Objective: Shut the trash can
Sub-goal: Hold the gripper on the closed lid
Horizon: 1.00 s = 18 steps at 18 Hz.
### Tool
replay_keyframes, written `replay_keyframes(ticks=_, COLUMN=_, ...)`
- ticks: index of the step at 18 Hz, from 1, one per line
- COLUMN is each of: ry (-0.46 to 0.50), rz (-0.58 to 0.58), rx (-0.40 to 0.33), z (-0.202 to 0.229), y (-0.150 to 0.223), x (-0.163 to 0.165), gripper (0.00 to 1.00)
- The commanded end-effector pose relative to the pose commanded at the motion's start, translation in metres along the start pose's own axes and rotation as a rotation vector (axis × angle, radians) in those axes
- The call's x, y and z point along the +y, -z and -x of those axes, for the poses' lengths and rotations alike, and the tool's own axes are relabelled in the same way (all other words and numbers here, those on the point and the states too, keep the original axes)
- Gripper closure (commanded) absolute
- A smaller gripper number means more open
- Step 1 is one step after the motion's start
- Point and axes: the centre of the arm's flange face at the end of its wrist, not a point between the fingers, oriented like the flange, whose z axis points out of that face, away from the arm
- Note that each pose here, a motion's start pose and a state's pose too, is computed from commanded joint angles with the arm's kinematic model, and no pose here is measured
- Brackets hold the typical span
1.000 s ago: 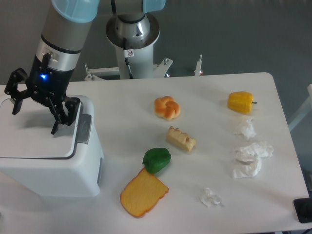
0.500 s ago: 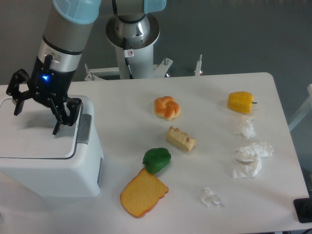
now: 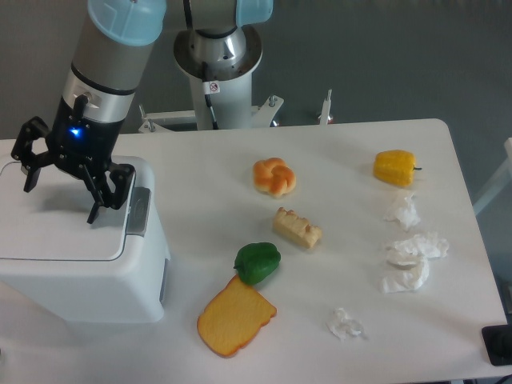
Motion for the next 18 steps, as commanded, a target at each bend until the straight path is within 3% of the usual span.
replay_keyframes(ticks=6, ry=0.052, rz=0.004, rx=0.007, z=-0.0004, y=-0.0025, x=0.001, gripper=0.0)
replay_keyframes(ticks=18, ry=0.068, rz=0.001, rx=0.009, z=0.0004, y=-0.001, x=0.0009, gripper=0.0)
